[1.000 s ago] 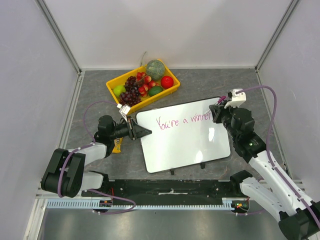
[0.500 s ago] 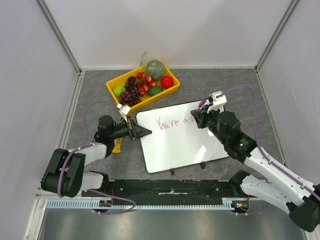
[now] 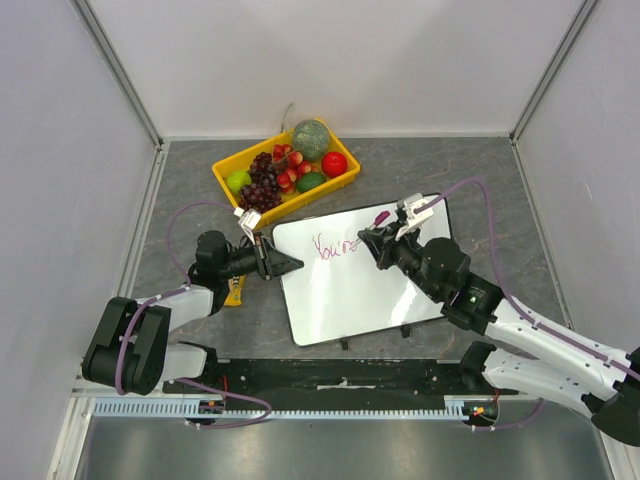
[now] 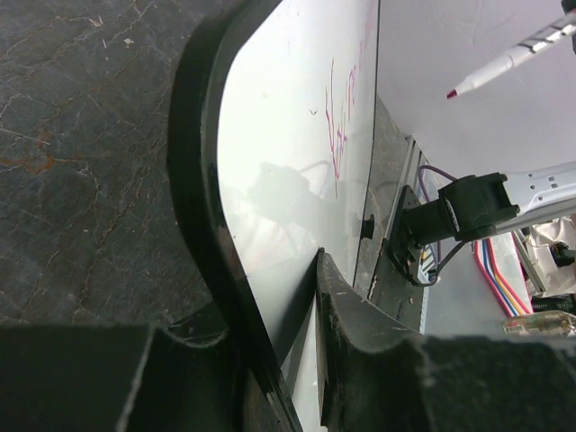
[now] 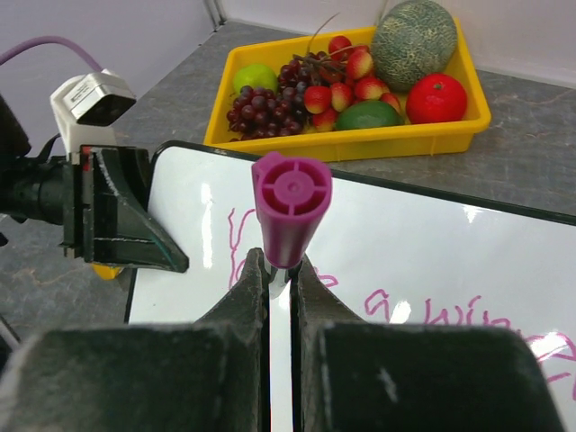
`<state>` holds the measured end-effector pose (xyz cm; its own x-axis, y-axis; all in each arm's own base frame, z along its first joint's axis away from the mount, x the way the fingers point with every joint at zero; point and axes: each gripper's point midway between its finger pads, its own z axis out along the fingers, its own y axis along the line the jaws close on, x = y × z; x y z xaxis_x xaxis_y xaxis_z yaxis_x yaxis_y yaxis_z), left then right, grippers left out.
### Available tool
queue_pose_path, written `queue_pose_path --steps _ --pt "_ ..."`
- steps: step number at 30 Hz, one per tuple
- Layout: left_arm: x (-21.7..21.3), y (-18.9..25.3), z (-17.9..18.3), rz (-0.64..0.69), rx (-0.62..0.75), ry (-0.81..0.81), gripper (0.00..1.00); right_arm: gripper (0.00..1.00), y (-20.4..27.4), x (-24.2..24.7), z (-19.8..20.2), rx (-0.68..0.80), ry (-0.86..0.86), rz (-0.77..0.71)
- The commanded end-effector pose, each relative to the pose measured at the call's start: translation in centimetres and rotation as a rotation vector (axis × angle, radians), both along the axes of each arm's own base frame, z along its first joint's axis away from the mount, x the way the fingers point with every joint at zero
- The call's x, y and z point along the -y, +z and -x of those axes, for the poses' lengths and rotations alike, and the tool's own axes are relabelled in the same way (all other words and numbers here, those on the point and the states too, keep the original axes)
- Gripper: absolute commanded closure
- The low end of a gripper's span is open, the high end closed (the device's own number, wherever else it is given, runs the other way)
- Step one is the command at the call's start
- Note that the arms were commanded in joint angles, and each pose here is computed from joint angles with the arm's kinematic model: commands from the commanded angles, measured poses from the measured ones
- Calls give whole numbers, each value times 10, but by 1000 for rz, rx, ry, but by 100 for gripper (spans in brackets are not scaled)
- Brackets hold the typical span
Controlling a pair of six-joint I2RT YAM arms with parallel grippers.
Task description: Write a sentence on the whiteboard
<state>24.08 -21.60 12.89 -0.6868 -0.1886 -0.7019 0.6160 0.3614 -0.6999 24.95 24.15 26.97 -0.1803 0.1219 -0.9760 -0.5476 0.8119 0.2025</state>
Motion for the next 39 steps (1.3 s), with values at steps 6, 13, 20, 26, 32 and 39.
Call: queue_pose_path --steps 6,13,20,26,32,39 --pt "0 -26 1 -105 78 -20 98 100 7 -24 17 80 31 20" --pt "0 -26 1 -105 78 -19 98 100 1 -28 28 88 36 38" --pt "-1 -25 1 -107 80 -16 98 100 -2 -16 31 104 23 28" --pt "0 -26 1 -107 78 -18 98 100 -4 -16 33 109 32 31" --pt "0 -27 2 -108 74 -19 98 100 -10 -21 35 104 55 35" --pt "0 -26 1 -106 75 -19 98 100 -19 -31 35 96 70 26"
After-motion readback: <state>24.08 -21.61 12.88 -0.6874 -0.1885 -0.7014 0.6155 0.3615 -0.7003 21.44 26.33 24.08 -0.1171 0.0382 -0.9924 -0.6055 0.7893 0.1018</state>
